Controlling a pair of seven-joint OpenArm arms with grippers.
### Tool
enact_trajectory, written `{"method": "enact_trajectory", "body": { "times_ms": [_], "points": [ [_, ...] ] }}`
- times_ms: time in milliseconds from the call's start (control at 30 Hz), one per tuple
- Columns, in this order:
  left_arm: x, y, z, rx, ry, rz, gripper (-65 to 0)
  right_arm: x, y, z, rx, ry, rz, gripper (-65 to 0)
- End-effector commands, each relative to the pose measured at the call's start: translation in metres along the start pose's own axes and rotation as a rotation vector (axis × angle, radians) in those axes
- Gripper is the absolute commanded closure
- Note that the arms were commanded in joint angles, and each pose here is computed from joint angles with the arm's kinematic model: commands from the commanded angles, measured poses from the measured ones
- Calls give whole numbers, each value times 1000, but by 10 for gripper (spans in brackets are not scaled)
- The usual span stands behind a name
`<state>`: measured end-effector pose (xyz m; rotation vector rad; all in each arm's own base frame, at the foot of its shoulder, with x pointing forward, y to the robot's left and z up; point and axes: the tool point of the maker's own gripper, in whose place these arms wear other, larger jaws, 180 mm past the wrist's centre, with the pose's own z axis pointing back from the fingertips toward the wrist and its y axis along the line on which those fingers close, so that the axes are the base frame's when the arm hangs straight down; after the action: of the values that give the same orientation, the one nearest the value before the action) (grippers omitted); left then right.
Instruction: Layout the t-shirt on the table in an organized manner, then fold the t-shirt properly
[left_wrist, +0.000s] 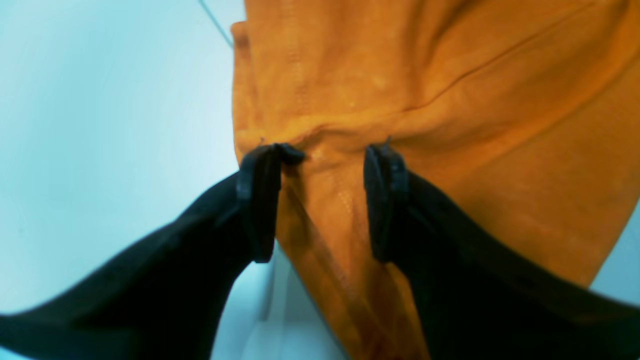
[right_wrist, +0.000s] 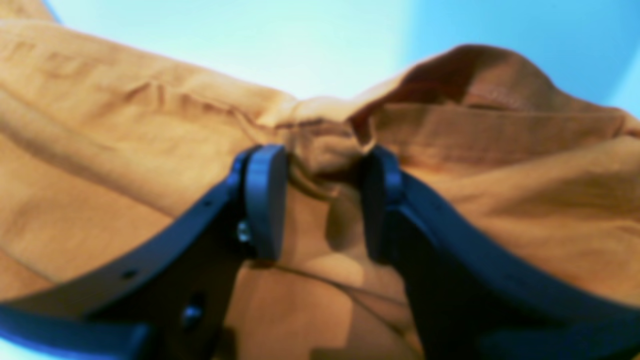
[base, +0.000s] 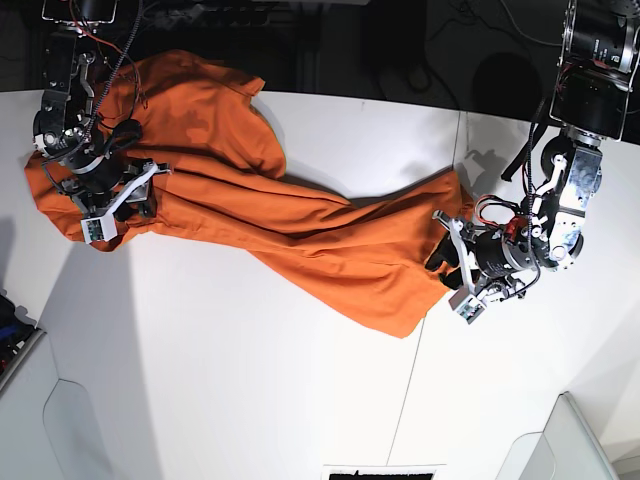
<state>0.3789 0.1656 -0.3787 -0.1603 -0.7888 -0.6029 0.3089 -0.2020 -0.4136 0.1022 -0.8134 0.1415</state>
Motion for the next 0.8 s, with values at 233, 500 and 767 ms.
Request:
{"method": "enact_trajectory", "body": {
  "times_ms": [233, 500, 767],
  "points": [
    [20, 16, 6, 51, -60, -20, -298, 11, -6, 2, -14, -27, 6, -255],
    [20, 12, 4, 41, -66, -10, -302, 11, -6, 2, -14, -27, 5, -255],
    [3, 4, -11, 15, -32, 41, -302, 11, -6, 2, -14, -26, 5, -255]
  ]
}}
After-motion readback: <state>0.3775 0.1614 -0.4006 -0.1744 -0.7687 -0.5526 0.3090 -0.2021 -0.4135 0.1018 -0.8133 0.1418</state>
